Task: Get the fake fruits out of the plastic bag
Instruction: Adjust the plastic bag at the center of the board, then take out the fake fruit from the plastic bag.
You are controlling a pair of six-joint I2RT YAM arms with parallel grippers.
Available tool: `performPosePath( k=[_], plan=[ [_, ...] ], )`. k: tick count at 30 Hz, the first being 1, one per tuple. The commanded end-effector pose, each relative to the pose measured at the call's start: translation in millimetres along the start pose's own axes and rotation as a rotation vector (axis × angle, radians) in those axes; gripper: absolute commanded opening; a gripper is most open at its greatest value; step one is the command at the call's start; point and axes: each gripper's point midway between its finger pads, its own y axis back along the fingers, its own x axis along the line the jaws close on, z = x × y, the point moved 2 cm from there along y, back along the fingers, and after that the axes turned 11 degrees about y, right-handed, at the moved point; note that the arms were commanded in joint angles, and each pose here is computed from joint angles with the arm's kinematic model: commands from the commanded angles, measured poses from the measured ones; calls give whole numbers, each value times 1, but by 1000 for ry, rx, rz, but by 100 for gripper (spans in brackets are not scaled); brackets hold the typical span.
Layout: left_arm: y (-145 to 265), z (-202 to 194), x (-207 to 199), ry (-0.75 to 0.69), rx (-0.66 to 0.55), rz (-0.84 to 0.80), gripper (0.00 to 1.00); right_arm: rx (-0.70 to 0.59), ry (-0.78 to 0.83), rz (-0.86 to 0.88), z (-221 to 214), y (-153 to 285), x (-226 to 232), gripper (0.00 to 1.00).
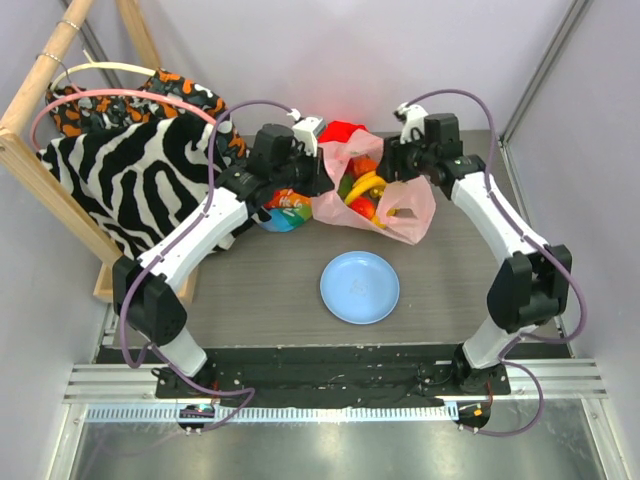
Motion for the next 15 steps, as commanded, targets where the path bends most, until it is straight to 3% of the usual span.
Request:
performPosePath(
  k=[1, 6, 15],
  plan=[
    [-1, 10, -8, -6, -29, -45, 0, -62, 170, 201, 10, 27, 62, 54],
    [1, 9, -9, 1, -31, -50, 0, 48, 100, 176, -27, -3, 57, 50],
    [5, 0, -4, -4, -23, -39, 0, 172, 96, -161, -53, -36, -10, 50]
  ],
)
